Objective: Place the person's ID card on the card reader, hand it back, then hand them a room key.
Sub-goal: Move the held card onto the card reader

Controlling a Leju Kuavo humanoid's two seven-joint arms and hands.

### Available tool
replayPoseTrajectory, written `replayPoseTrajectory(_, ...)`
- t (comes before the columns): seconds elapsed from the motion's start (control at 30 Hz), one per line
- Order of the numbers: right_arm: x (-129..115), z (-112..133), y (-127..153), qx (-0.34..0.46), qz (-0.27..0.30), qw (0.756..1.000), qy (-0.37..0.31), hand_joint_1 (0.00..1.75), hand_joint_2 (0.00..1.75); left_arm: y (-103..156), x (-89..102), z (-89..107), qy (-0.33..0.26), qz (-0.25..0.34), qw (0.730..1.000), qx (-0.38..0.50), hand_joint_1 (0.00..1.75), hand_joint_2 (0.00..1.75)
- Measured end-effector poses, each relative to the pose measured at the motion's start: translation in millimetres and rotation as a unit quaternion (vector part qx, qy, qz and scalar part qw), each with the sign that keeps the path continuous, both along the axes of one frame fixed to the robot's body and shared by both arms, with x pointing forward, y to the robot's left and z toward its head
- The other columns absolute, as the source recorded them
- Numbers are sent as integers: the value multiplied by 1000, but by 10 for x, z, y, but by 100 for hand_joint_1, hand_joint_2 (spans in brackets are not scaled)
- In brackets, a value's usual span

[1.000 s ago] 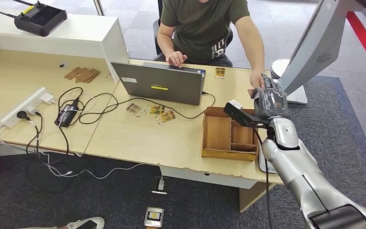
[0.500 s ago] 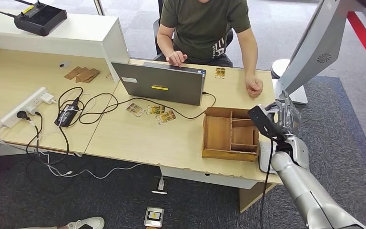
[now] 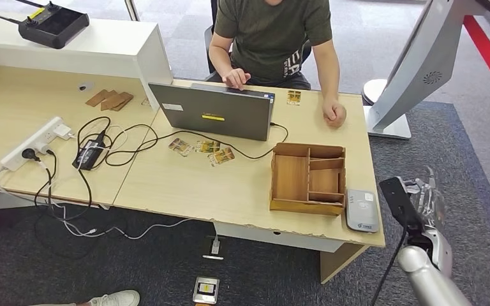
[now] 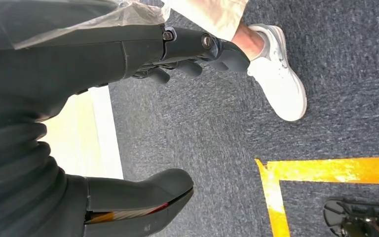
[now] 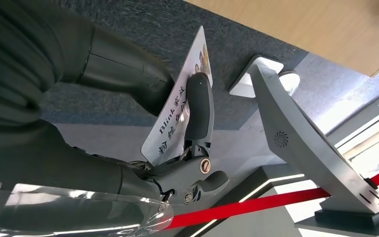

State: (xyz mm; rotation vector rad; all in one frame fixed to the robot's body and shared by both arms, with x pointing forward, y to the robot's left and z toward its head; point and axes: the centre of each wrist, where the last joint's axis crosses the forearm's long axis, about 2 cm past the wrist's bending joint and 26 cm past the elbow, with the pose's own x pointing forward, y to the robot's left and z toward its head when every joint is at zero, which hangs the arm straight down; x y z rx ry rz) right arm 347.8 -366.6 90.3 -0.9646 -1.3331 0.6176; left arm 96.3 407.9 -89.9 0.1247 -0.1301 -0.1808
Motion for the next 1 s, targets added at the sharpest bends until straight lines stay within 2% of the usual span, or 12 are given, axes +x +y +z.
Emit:
replayPoseTrajectory(0.33,-83,-1,-2,2,11,1000,26,175,175,24,-15,2,-2,-2,1000,6,0,175)
replayPoseTrajectory(1.0,-227,-187,395,-13,82,992,92,175,175,22,1,5,1,0,1000,4,0,175)
